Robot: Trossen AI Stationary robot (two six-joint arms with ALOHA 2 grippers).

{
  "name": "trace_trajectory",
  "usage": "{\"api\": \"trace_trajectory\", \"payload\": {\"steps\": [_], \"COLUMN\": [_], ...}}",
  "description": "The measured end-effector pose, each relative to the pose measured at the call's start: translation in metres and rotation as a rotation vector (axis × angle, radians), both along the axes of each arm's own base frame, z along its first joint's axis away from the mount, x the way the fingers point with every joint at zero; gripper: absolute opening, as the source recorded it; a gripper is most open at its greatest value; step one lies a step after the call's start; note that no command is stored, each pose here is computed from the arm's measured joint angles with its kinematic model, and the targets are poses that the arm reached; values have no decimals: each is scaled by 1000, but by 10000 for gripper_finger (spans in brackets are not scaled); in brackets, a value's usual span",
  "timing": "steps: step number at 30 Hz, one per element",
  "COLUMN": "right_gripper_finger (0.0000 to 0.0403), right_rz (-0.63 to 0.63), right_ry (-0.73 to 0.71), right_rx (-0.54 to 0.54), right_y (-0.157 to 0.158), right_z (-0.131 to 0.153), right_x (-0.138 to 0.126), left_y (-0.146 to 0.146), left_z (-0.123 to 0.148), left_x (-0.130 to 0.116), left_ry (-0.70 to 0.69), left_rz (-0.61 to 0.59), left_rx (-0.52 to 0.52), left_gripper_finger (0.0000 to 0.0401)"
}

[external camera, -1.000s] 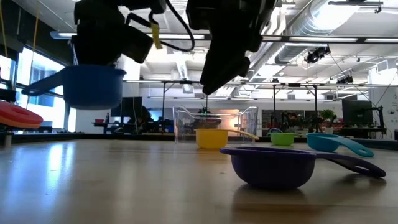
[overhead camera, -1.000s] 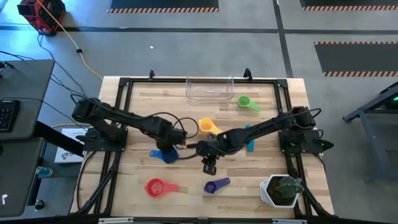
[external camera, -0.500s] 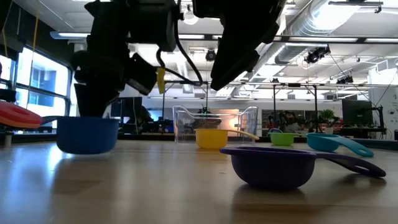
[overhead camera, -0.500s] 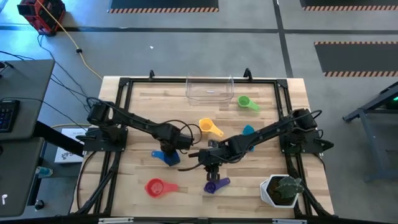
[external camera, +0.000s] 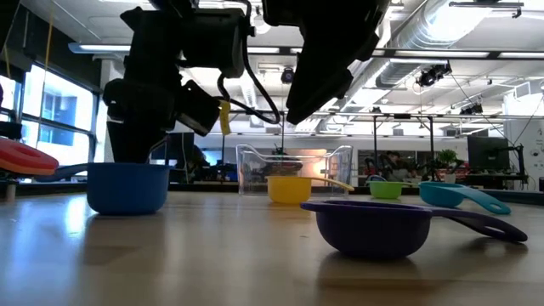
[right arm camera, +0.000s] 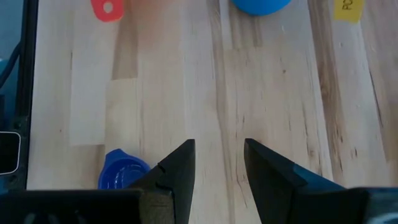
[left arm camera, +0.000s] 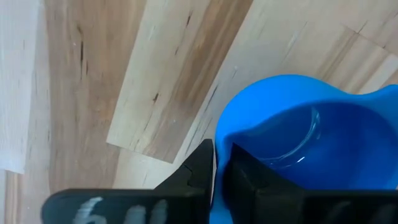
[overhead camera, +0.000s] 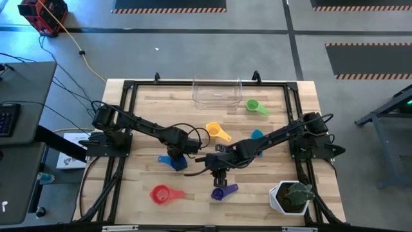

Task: Nest measuring cups in basket
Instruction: Stack the blue measuring cup into the red measuring cup

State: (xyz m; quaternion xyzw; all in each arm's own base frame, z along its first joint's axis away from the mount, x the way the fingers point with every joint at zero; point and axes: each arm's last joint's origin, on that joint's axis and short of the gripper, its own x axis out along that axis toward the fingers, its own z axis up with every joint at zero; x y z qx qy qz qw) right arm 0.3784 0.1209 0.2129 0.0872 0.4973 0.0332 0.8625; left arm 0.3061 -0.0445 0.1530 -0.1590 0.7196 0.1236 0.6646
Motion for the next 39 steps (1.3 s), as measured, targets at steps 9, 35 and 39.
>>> {"api": "trace_trajectory", "payload": {"steps": [9,35,39], "right_gripper_finger": [129,129,129], "right_rz": [0,-193,-250], "right_ry": [0,1,-43], "right_rx": [0,39,51], "right_y": [0,-2,-2], "right_z": [0,0,2], "right_x": [0,1,4], "left_y": [0,1,-6], "left_z": [0,92,110], "left_x": [0,-36,-51], "left_ry": [-5,-175,-222], "left_rz": [-23,-3,-28], "left_rx": [-2,-31,-22], "left_gripper_finger": [62,74,74]}}
